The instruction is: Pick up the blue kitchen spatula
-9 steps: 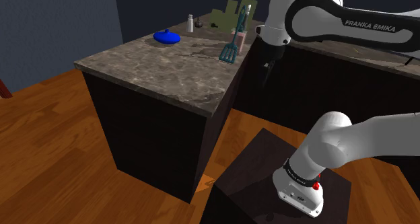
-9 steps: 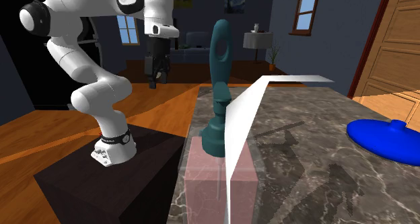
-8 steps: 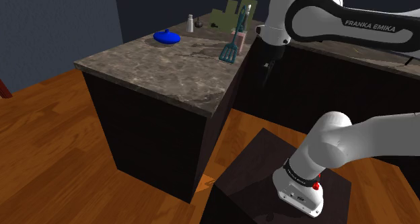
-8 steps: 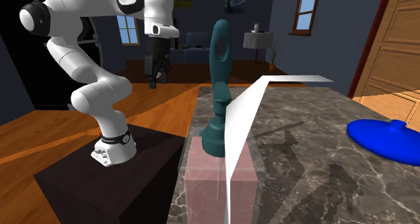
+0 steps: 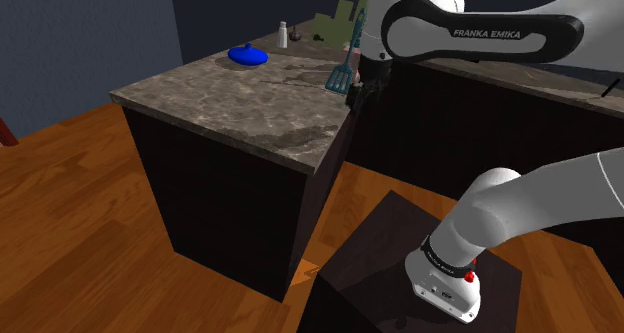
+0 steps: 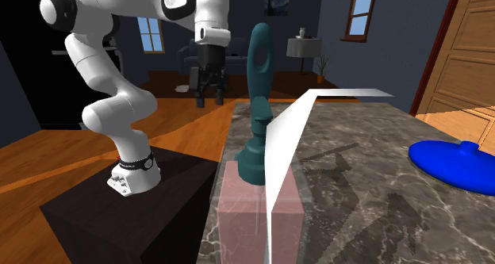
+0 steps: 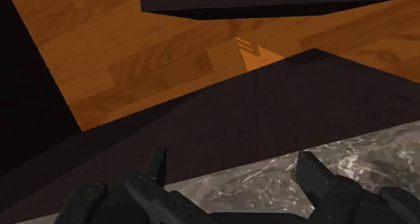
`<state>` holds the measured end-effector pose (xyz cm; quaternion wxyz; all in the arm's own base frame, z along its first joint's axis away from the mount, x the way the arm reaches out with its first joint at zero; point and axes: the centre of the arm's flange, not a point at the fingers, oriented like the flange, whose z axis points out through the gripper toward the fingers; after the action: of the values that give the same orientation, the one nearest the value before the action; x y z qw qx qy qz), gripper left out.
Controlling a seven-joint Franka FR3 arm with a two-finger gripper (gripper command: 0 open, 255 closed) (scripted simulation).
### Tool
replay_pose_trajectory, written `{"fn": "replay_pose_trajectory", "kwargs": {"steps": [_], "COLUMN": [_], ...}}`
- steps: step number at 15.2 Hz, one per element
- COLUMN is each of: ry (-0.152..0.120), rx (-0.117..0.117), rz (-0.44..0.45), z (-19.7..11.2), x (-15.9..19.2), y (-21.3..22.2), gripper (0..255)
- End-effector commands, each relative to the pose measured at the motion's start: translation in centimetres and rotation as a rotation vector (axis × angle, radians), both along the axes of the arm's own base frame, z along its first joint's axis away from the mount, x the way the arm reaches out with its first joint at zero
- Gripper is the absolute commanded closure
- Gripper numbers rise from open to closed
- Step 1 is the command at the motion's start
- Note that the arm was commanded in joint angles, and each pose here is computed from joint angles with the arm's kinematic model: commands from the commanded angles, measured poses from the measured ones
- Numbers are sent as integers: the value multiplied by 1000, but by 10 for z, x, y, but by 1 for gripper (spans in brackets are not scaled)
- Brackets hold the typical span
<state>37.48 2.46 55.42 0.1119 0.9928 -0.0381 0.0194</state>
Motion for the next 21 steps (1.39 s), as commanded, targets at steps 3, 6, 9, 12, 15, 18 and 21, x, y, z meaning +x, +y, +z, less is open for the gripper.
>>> {"fn": "replay_pose_trajectory", "kwargs": {"steps": [3, 6, 9, 12, 15, 18, 21], "ry": [-83, -144, -204, -264, -325, -385, -445], "rx": [-51, -90, -128, -167, -206, -245, -283], "rz": [-174, -302, -429, -557, -684, -812, -939], "z": [1, 5, 12, 21, 32, 45, 61], "x": [48, 80, 110, 137, 162, 183, 200], "y": [-8, -18, -32, -50, -70, -93, -118], "gripper": [0, 0, 0, 0, 0, 0, 0]}}
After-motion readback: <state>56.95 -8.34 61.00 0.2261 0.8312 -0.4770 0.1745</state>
